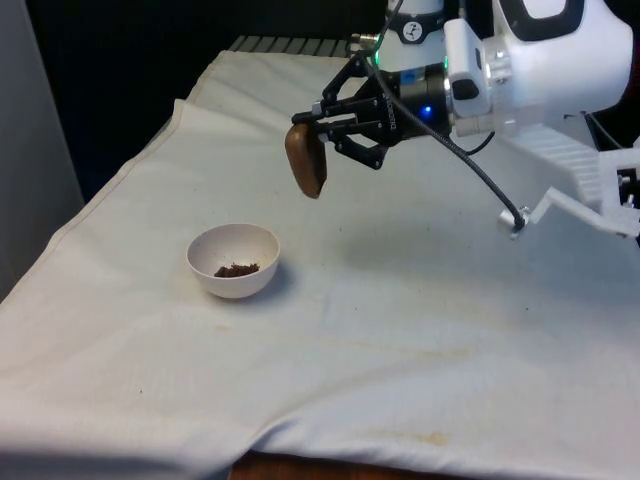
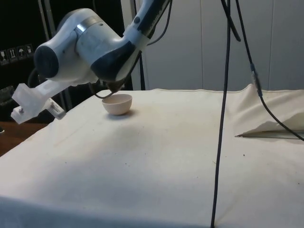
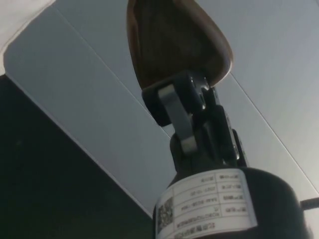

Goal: Pour the coffee beans from the cup into the bowl.

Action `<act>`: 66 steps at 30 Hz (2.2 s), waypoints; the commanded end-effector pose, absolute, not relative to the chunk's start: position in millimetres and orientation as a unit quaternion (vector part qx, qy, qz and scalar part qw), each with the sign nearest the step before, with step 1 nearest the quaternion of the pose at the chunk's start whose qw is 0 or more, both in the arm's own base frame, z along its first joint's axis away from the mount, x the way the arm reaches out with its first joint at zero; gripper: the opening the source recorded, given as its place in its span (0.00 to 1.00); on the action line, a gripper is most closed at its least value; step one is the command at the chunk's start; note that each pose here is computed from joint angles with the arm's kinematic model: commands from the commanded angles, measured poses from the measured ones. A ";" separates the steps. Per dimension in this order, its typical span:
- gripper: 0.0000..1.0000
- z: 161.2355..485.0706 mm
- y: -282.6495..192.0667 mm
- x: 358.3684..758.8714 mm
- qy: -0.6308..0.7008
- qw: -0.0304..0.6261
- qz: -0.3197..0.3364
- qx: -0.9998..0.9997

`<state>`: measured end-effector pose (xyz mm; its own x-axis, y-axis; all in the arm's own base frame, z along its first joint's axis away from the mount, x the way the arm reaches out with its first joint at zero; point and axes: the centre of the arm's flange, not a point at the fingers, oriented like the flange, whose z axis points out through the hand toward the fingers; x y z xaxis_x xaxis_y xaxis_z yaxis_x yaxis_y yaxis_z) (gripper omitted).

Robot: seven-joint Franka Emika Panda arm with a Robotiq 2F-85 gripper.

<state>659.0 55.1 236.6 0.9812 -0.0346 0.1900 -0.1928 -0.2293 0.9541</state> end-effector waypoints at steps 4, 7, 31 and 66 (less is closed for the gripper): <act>0.00 235.0 53.9 654.3 -0.074 0.597 0.062 0.796; 0.00 234.3 54.2 653.1 -0.075 0.593 0.060 0.800; 0.00 226.9 52.2 620.9 -0.098 0.542 0.026 0.834; 0.00 211.0 43.2 619.2 -0.138 0.467 0.024 0.873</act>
<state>619.2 43.2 211.0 0.9608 -0.2182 0.1707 -0.2632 -0.5260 0.8088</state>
